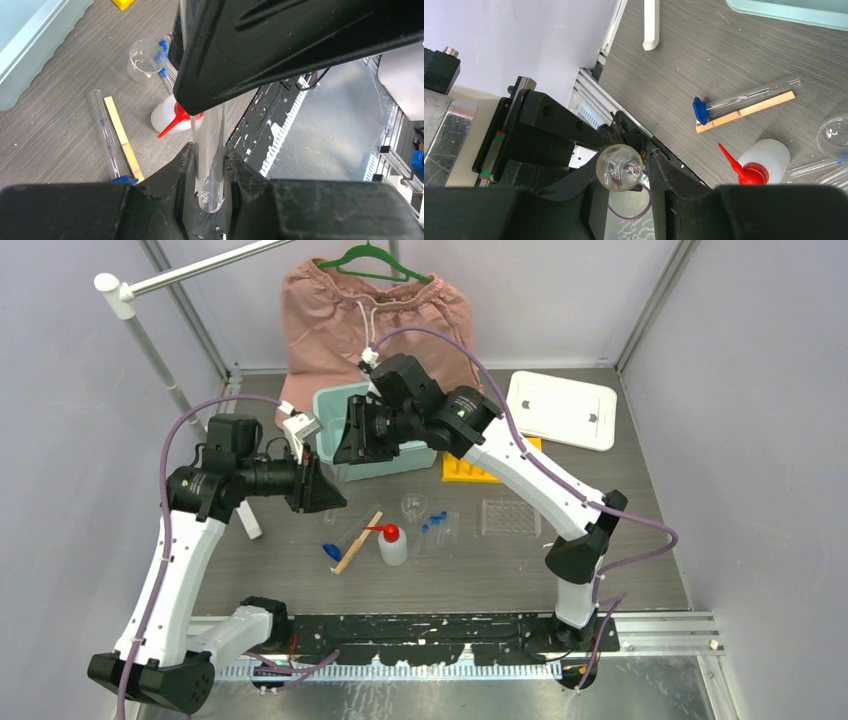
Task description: Organize the chemistry lab equipment
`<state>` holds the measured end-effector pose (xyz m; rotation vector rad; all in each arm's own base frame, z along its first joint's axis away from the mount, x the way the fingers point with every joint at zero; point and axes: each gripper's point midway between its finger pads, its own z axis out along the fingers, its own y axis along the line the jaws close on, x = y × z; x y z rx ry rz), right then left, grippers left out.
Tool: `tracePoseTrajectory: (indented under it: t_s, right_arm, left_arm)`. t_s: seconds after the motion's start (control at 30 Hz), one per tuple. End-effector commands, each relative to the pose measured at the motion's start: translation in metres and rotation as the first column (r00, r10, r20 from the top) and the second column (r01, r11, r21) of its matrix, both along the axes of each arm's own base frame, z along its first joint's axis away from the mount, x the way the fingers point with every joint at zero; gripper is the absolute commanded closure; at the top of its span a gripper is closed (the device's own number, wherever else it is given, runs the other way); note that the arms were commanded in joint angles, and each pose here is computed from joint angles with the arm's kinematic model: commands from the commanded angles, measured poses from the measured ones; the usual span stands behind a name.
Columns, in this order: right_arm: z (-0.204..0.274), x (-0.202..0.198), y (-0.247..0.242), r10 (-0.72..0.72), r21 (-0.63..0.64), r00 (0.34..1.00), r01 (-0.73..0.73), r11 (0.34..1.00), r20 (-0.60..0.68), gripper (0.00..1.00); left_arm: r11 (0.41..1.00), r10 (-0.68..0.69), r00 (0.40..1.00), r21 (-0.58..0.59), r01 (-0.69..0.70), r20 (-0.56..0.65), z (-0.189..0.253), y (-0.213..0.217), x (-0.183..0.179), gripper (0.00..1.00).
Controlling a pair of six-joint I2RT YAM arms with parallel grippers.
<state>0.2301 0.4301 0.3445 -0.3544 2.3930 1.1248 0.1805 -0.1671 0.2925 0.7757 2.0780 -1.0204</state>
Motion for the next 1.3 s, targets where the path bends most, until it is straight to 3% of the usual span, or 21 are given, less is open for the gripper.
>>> tracePoseTrajectory:
  t_s: [0.0, 0.13, 0.17, 0.2, 0.23, 0.27, 0.3, 0.33, 0.43, 0.53, 0.7, 0.93, 1.07, 1.17, 1.27]
  right_arm:
    - [0.026, -0.008, 0.000, 0.045, 0.067, 0.998, -0.047, 0.997, 0.041, 0.66]
    - [0.027, -0.006, -0.003, 0.044, 0.067, 0.998, -0.047, 0.997, 0.047, 0.77]
    - [0.028, -0.004, -0.005, 0.041, 0.066, 0.998, -0.044, 0.997, 0.050, 0.81]
    - [0.029, -0.001, -0.008, 0.036, 0.067, 0.998, -0.040, 0.997, 0.055, 0.83]
    - [0.031, 0.003, -0.012, 0.032, 0.061, 0.997, -0.036, 0.997, 0.069, 0.84]
    - [0.033, 0.012, -0.022, 0.001, 0.037, 0.994, -0.005, 0.999, 0.105, 0.84]
    - [0.035, 0.021, -0.033, -0.037, 0.015, 0.990, 0.035, 0.999, 0.135, 0.85]
    - [0.036, 0.031, -0.046, -0.074, -0.014, 0.980, 0.077, 0.997, 0.185, 0.86]
    - [0.036, 0.056, -0.085, -0.166, -0.070, 0.946, 0.192, 0.979, 0.277, 0.88]
    - [0.034, 0.083, -0.137, -0.273, -0.161, 0.872, 0.362, 0.918, 0.405, 0.90]
    - [0.023, 0.121, -0.221, -0.360, -0.279, 0.680, 0.640, 0.716, 0.639, 0.91]
    - [0.008, 0.151, -0.286, -0.459, -0.163, 0.480, 0.802, 0.574, 0.747, 0.92]
    - [0.004, 0.169, -0.302, -0.486, -0.095, 0.370, 0.860, 0.501, 0.792, 0.83]
    - [-0.011, 0.188, -0.304, -0.496, -0.106, 0.367, 0.873, 0.477, 0.787, 0.89]
    - [-0.031, 0.204, -0.300, -0.501, -0.144, 0.415, 0.858, 0.493, 0.760, 0.99]
  left_arm:
    - [1.000, -0.017, 0.999, -0.008, 0.017, 0.047, 0.006, -0.001, 0.001, 1.00]
    - [1.000, -0.014, 0.999, -0.007, 0.014, 0.044, 0.005, -0.002, 0.002, 0.99]
    - [1.000, -0.012, 0.999, -0.005, 0.012, 0.040, 0.004, -0.001, 0.002, 0.94]
    - [1.000, -0.006, 0.999, 0.002, 0.006, 0.037, 0.003, -0.001, 0.003, 0.79]
    - [1.000, 0.005, 1.000, 0.014, -0.005, 0.030, 0.001, 0.001, 0.005, 0.57]
    - [0.999, 0.019, 1.000, 0.029, -0.019, 0.014, -0.002, 0.003, 0.006, 0.14]
    - [0.999, 0.029, 1.000, 0.043, -0.029, -0.004, -0.006, 0.004, 0.008, 0.04]
    - [0.998, 0.041, 0.999, 0.057, -0.040, -0.021, -0.008, 0.006, 0.010, 0.01]
    - [0.991, 0.099, 0.993, 0.099, -0.093, -0.058, -0.013, 0.011, 0.021, 0.00]
    - [0.985, 0.134, 0.989, 0.119, -0.126, -0.066, -0.011, 0.014, 0.028, 0.00]
    - [0.967, 0.190, 0.975, 0.194, -0.167, -0.111, -0.012, 0.022, 0.039, 0.00]
    - [0.923, 0.258, 0.962, 0.317, -0.217, -0.092, -0.014, 0.042, 0.052, 0.00]
    - [0.919, 0.268, 0.959, 0.321, -0.228, -0.088, -0.011, 0.045, 0.054, 0.00]
    - [0.925, 0.250, 0.962, 0.319, -0.204, -0.107, -0.009, 0.043, 0.052, 0.00]
    - [0.922, 0.239, 0.964, 0.340, -0.187, -0.118, -0.011, 0.044, 0.054, 0.00]
